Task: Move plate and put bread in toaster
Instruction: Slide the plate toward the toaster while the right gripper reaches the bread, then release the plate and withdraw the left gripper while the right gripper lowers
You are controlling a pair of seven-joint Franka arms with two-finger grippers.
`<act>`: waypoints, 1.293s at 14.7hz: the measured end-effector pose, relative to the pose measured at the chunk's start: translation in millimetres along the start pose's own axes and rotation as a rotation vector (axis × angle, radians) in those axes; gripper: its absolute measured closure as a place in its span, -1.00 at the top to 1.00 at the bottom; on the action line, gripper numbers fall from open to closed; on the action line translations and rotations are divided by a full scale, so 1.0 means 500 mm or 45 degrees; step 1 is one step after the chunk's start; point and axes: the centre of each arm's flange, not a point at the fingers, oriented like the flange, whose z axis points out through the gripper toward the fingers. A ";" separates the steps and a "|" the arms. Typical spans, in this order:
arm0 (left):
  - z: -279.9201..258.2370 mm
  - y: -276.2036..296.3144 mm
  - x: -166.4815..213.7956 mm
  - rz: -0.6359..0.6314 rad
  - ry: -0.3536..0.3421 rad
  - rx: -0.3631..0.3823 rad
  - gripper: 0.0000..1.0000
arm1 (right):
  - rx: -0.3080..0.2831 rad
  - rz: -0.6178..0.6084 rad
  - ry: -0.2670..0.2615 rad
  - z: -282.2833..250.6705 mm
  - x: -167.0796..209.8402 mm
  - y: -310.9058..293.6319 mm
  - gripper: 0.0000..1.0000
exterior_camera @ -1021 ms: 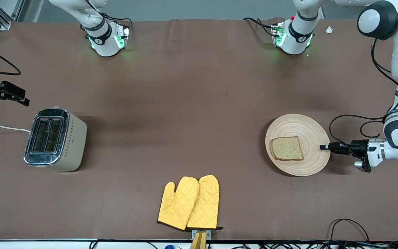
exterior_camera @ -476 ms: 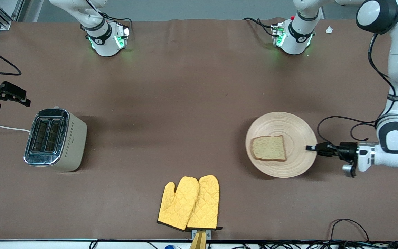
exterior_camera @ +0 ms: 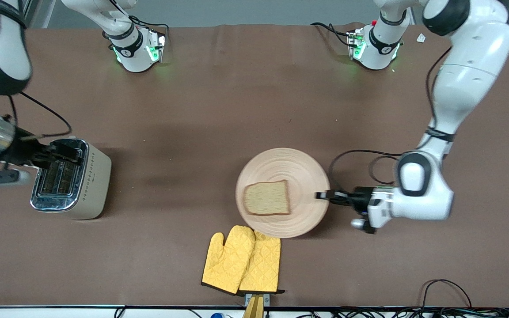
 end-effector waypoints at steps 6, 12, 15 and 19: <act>0.365 0.088 -0.060 -0.094 0.023 -0.090 -0.76 | -0.010 -0.069 -0.033 0.205 0.032 -0.099 1.00; 0.517 0.136 -0.104 -0.082 0.049 -0.096 -0.76 | -0.032 -0.098 -0.029 0.404 -0.031 -0.145 1.00; 0.498 0.128 -0.090 -0.091 0.067 -0.101 -0.52 | -0.041 -0.115 0.034 0.481 -0.074 -0.167 0.93; 0.426 0.109 -0.047 -0.034 0.101 -0.023 0.17 | -0.044 -0.147 0.036 0.505 -0.096 -0.197 0.49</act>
